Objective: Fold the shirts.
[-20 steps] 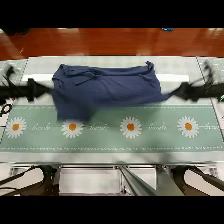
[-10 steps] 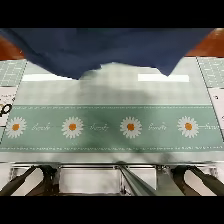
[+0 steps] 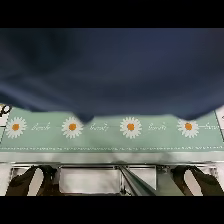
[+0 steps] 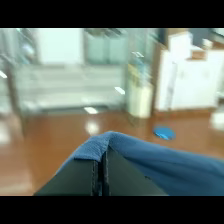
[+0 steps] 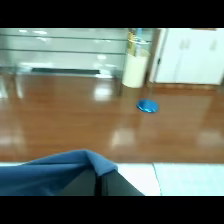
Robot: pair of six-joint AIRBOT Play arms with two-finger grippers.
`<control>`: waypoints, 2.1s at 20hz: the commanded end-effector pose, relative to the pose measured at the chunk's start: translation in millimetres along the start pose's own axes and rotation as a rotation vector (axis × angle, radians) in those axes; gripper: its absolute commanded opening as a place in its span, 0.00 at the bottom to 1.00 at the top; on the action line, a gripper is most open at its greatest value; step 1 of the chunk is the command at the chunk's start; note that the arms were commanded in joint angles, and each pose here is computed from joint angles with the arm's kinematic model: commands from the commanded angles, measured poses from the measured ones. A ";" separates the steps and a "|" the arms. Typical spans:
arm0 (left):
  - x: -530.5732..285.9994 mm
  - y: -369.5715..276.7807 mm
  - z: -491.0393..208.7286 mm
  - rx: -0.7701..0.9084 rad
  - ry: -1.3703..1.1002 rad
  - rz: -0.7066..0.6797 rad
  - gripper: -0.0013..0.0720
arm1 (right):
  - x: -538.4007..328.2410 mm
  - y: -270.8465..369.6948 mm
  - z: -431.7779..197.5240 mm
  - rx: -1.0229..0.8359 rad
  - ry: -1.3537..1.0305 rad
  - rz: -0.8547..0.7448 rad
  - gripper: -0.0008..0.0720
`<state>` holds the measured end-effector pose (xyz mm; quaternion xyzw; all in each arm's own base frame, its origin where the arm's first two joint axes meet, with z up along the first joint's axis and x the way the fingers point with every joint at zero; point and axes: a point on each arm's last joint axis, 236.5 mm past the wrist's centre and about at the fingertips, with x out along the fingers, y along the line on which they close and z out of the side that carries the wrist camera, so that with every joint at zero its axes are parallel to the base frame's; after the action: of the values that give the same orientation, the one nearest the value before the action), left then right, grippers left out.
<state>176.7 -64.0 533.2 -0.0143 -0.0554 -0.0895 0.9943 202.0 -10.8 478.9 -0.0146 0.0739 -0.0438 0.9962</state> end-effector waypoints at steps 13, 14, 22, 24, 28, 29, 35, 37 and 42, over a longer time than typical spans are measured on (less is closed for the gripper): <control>99.1 96.3 -267.0 -0.392 0.569 0.153 0.06 | 154.5 36.9 -205.4 0.196 0.587 0.299 0.04; 121.5 103.8 -297.2 -0.444 0.591 0.142 0.06 | 179.6 41.6 -221.8 0.227 0.623 0.343 0.04; 281.8 152.5 -522.1 -0.647 0.857 0.219 0.06 | 387.8 62.1 -365.7 0.599 0.763 0.483 0.04; 313.4 152.2 -548.9 -0.668 0.882 0.210 0.06 | 419.6 78.6 -390.0 0.646 0.812 0.488 0.04; 333.3 140.1 -581.0 -0.725 0.963 0.193 0.06 | 448.2 103.4 -424.2 0.726 0.893 0.486 0.04; 329.3 138.7 -584.8 -0.726 0.987 0.190 0.06 | 446.6 106.8 -431.4 0.727 0.914 0.493 0.04; 267.4 146.5 -595.4 -0.668 1.235 0.134 0.06 | 415.4 94.1 -429.9 0.719 1.022 0.531 0.04; 248.4 142.3 -593.8 -0.638 1.309 0.080 0.06 | 402.7 81.0 -429.6 0.704 1.060 0.531 0.04; 208.3 127.3 -601.1 -0.606 1.489 -0.006 0.06 | 358.1 62.6 -476.7 0.508 1.313 0.438 0.04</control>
<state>497.1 3.6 -37.6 -0.2427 0.6026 -0.0669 0.7573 524.1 18.8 -25.8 0.3173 0.5754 0.1618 0.7363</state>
